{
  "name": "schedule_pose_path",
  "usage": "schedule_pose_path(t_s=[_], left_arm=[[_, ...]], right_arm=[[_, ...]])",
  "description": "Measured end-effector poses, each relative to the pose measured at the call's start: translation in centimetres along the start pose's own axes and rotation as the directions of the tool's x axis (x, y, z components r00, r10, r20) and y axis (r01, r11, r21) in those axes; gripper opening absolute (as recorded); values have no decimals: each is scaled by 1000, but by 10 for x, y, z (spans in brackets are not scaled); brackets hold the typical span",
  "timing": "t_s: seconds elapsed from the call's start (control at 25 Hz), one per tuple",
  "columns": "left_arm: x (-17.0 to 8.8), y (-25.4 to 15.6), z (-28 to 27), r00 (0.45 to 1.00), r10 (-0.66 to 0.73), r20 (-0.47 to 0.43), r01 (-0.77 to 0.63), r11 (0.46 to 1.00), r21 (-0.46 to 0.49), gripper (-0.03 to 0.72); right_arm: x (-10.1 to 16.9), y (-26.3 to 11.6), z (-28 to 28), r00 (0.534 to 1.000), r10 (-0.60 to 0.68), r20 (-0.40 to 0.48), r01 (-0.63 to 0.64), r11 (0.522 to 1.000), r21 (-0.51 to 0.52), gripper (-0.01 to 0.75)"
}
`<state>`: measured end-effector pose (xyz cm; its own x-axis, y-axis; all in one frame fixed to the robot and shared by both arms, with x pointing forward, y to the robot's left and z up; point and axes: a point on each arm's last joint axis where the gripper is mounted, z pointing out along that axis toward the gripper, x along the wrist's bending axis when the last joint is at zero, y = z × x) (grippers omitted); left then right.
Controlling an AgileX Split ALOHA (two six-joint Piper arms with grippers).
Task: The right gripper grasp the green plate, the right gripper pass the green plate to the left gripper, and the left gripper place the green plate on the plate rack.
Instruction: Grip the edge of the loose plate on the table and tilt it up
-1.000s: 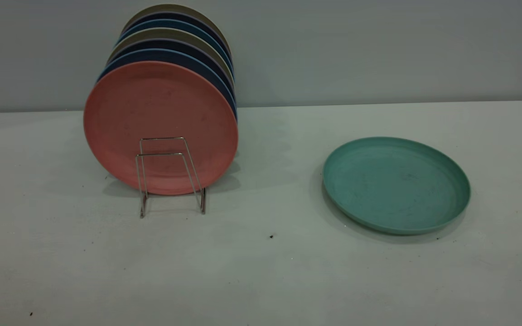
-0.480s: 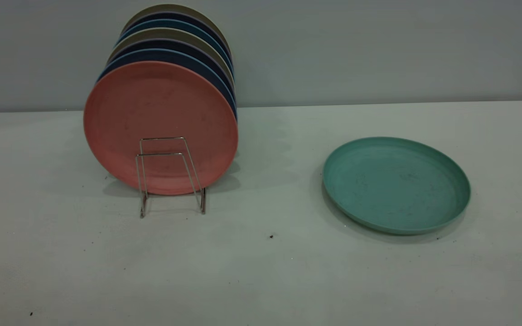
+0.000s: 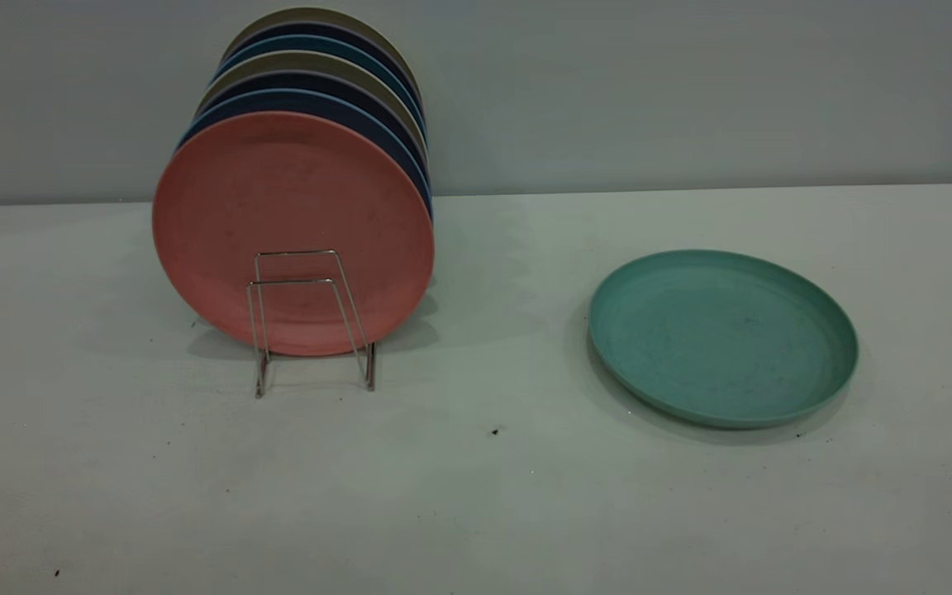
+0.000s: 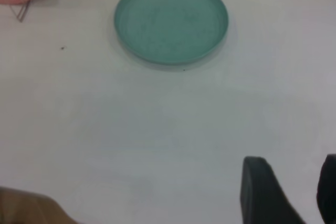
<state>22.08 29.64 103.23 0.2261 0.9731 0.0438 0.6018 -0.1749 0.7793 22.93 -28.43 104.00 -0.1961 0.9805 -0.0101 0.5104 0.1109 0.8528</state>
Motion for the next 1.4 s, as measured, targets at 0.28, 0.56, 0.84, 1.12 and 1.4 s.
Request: schedule_pose_path(t_s=[0.28, 0.56, 0.84, 1.12, 1.4], left_arm=[[1, 19, -3, 1000, -4, -8, 3, 988, -156, 495], [7, 62, 35, 1000, -22, 21, 23, 997, -73, 495], [0, 93, 94, 976, -86, 202, 73, 995, 73, 495], [-6, 107, 134, 941, -134, 311, 96, 986, 134, 495], [-6, 109, 142, 937, -149, 316, 109, 984, 139, 495]], right_arm=[[-1, 6, -2, 1000, 16, 14, -16, 999, -41, 249], [-4, 56, 39, 994, 61, -91, -67, 995, -72, 361], [-12, 89, 130, 960, 187, -208, -176, 982, 69, 429], [-33, 92, 237, 933, 270, -236, -209, 944, 255, 425], [-84, 51, 344, 854, 462, -238, -323, 831, 452, 425]])
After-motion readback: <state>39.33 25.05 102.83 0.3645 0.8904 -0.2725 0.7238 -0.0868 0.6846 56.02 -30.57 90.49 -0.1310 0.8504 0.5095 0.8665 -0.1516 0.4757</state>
